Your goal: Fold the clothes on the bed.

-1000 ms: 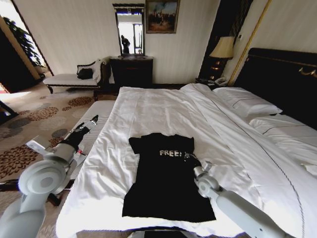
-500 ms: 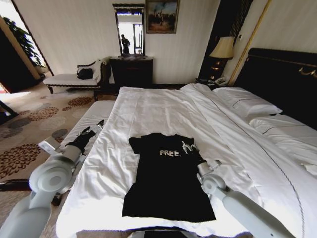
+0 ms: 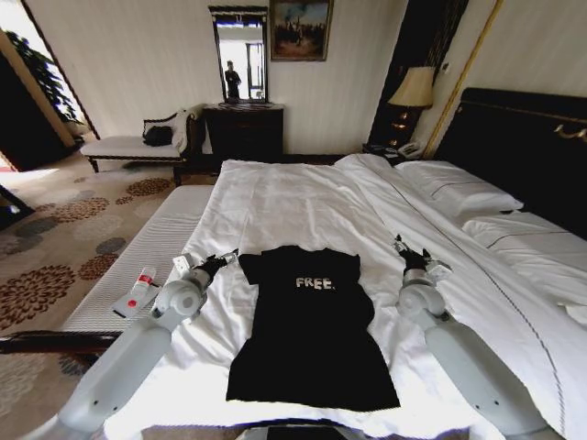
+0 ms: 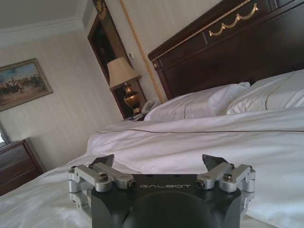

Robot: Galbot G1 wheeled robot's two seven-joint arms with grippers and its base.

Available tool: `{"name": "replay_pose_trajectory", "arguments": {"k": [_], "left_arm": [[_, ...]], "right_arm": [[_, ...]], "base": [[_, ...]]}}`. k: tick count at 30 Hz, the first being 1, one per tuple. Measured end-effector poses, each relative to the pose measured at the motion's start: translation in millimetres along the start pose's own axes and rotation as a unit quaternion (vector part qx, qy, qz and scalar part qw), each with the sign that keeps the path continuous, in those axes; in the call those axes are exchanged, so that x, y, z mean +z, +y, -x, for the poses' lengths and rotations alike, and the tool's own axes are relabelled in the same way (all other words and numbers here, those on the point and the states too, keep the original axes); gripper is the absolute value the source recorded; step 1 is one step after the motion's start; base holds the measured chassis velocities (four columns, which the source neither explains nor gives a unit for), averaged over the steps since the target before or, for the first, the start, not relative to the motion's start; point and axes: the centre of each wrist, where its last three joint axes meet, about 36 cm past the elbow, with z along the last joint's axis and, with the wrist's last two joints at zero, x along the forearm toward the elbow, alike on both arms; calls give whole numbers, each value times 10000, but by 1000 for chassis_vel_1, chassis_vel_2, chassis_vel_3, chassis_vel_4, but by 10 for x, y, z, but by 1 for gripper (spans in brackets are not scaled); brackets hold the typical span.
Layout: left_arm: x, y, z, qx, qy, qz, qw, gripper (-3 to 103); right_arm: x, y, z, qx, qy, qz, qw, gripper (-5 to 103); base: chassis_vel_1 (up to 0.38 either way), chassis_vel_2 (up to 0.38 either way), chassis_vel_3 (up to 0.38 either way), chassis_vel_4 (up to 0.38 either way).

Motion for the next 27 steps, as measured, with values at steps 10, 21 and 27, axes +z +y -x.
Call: {"name": "replay_pose_trajectory", "arguments": {"k": [10,21,27], "left_arm": [[370,295,364,391,289,-917,9946,100],[471,212,482,653,156,-1311,9891,95],[467,240,490,601,98,-1277,9899,74]], "right_arm": [[7,-110,-59,326,124,373,9987,100],[69,-173,-148,468,242,404,9978,100],[57,-200,-168,504,256,407,9976,100]], "base": [[0,0,0,0],[0,0,0,0],[0,0,0,0]]}}
